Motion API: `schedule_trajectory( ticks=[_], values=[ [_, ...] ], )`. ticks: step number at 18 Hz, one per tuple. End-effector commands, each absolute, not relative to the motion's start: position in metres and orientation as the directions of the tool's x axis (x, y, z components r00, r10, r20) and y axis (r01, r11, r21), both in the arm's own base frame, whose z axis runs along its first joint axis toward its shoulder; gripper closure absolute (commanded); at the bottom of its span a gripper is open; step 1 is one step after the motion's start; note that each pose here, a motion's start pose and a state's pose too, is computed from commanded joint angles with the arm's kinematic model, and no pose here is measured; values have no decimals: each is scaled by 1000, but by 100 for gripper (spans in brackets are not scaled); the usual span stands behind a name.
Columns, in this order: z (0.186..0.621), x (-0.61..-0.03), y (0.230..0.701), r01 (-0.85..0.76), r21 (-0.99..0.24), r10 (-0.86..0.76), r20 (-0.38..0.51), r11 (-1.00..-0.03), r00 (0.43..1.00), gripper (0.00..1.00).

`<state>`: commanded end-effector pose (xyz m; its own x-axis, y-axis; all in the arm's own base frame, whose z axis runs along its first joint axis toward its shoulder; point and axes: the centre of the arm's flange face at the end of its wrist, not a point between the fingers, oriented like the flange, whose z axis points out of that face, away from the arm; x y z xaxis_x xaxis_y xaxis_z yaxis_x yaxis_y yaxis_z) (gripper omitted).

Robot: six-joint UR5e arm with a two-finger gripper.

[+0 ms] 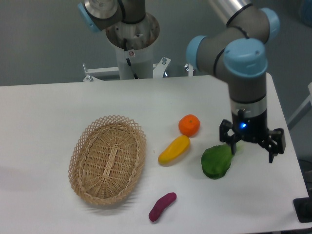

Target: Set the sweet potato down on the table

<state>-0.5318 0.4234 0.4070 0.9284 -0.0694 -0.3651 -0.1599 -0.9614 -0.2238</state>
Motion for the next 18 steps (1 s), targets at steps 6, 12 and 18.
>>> schedule_trajectory(
  ticks=[6, 12, 18],
  values=[
    [403, -523, 406, -232, -181, -151, -375, -956, 914, 0],
    [419, -525, 402, -352, -93, -284, -420, -931, 862, 0],
    [419, -525, 400, -355, -88, -288, -423, -931, 859, 0]
  ],
)
